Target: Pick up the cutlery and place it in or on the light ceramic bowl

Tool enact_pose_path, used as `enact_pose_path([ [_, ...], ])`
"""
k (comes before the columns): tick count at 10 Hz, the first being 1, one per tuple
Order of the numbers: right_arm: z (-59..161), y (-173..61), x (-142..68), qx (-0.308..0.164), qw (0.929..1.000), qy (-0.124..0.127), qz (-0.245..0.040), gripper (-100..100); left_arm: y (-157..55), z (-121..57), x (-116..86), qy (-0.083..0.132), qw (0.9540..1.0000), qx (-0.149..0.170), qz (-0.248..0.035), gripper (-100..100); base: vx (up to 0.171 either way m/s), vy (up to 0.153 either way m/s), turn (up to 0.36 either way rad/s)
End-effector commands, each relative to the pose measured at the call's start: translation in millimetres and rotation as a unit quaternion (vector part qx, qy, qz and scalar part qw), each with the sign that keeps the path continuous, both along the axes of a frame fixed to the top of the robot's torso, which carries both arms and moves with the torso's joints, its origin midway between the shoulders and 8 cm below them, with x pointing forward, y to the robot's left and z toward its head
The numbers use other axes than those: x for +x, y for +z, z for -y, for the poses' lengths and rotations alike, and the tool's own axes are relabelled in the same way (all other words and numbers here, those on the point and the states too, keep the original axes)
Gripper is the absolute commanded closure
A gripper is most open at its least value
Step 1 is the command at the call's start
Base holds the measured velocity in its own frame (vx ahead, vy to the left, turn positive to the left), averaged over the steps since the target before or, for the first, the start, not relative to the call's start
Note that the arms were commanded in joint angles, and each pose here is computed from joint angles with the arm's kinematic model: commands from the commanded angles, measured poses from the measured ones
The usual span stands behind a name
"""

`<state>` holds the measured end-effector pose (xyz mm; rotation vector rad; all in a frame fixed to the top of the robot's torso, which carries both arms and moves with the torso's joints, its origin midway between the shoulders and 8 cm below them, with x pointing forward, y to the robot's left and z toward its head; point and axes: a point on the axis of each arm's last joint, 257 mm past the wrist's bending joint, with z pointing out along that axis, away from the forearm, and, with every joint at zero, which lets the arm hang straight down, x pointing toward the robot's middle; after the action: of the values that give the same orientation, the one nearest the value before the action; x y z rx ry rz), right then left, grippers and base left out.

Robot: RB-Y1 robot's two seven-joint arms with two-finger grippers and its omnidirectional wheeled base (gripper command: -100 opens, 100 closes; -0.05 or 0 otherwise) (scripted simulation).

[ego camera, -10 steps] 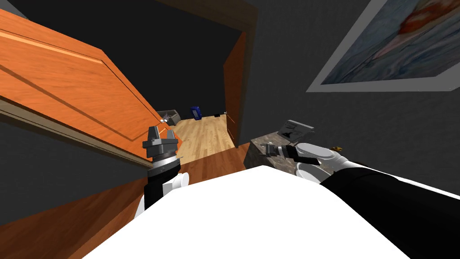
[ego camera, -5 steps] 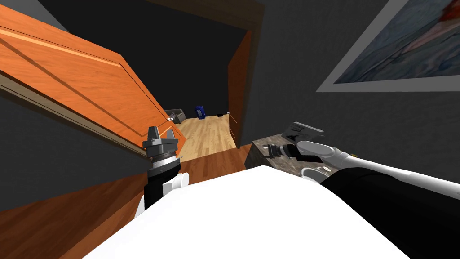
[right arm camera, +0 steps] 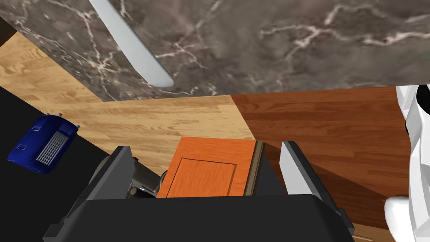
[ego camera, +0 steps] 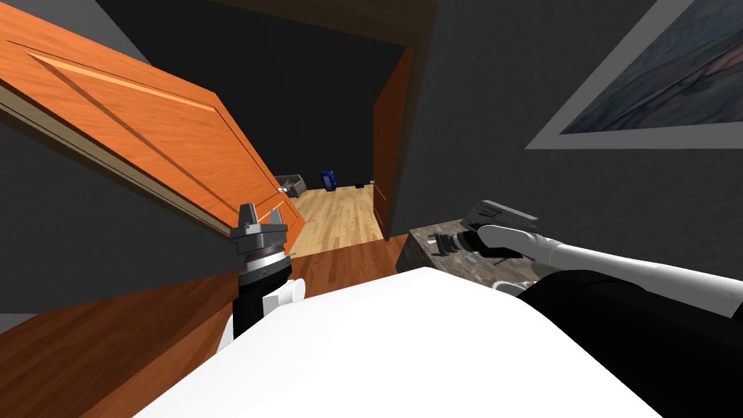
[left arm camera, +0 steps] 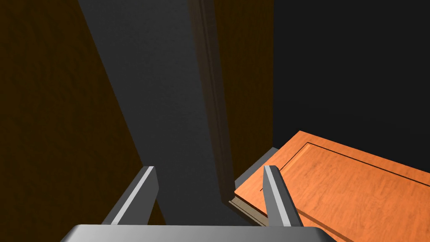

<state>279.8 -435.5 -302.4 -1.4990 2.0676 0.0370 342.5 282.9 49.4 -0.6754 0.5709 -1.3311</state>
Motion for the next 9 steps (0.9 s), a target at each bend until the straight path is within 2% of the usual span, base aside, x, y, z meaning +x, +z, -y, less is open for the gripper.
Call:
enact_pose_path([
  [1,16.1,-4.2,-2.9,-0.037,0.9991,0.018,-0.006,-100,0.0,0.0,0.0,0.000,1.0000,0.000,0.000,0,0.003,-0.079,0.137],
  [2,17.1,-4.7,-3.2,-0.040,0.9990,0.020,-0.006,-100,0.0,0.0,0.0,0.000,1.0000,0.000,0.000,0,0.001,-0.055,0.052],
  [4,31.9,-8.7,-5.2,-0.079,0.9960,0.041,-0.012,-100,0.0,0.0,0.0,0.000,1.0000,0.000,0.000,0,0.007,-0.052,0.075],
  [9,53.2,-16.9,-6.7,-0.145,0.9858,0.083,-0.015,-100,0.0,0.0,0.0,0.000,1.0000,0.000,0.000,0,0.007,-0.081,0.036],
])
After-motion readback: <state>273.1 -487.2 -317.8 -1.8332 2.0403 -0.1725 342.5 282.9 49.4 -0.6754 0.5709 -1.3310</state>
